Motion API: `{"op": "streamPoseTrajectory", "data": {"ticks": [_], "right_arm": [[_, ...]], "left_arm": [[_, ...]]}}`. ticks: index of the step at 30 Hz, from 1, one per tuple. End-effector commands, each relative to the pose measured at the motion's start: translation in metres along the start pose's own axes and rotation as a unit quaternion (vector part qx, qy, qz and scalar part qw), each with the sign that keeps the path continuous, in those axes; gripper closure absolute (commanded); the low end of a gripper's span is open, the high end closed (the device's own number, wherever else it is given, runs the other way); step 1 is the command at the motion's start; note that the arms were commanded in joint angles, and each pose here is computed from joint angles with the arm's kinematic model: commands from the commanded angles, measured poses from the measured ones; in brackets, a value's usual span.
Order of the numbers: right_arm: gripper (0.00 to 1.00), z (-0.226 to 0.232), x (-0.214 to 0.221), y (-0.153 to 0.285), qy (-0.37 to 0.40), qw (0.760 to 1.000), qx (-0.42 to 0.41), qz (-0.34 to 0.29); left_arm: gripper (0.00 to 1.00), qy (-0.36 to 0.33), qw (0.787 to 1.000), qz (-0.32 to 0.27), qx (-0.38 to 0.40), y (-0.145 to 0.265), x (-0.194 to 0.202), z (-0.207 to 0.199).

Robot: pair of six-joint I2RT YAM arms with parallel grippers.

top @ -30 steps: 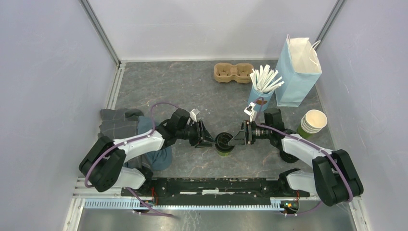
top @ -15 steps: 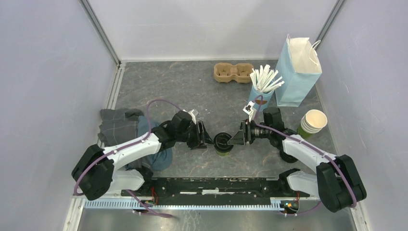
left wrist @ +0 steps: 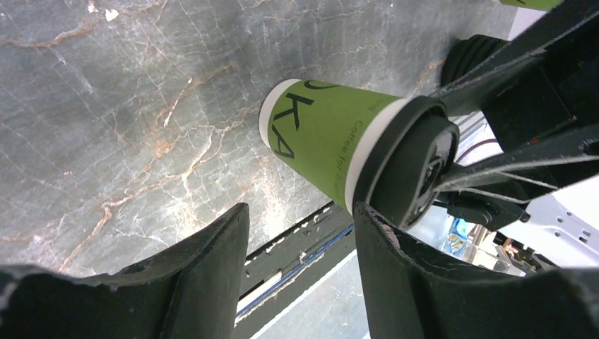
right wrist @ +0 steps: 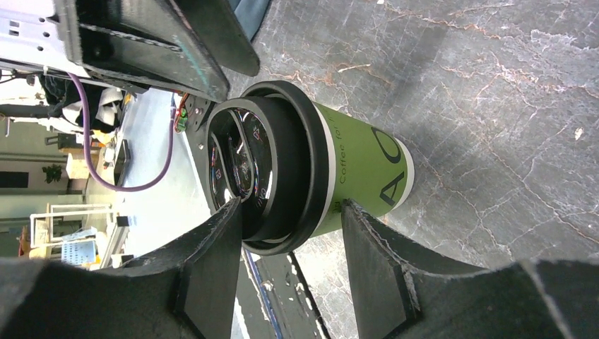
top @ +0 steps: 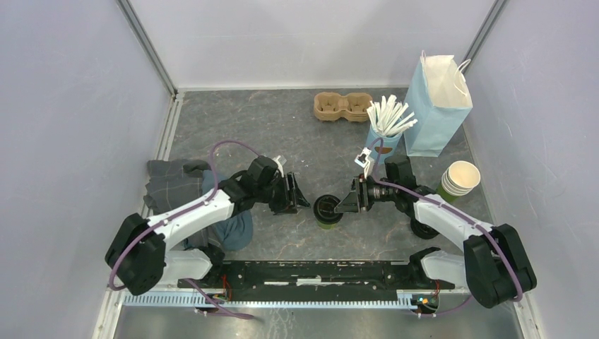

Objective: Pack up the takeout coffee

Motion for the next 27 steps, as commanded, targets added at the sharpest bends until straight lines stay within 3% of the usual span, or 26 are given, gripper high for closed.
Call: {"op": "streamPoseTrajectory", "data": {"ticks": [1, 18, 27], "right_arm": [[0.44, -0.036, 0.056, 0.004, -0.026, 0.989, 0.107, 0.094], [0.44, -0.038, 0.058, 0.001, -0.027, 0.990, 0.103, 0.097], [0.44, -0.038, 0.056, 0.000, -0.028, 0.990, 0.099, 0.094]], "left_arm": [[0.35, -0.004, 0.999, 0.005, 0.041, -0.007, -0.012, -0.017], [0.23, 0.007, 0.997, -0.015, 0.075, -0.002, -0.025, -0.030], [0.23, 0.013, 0.995, 0.027, 0.095, -0.016, -0.018, -0.027]]}}
Point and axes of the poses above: each gripper's point midway between its finger pads, its own y axis back along the fingers, its own z axis along the line the jaws close on, x = y × z, the point moved 6 cm from there along y, back along the fingers, and after that the axes turned 6 degrees about y, right-handed, at the moved point
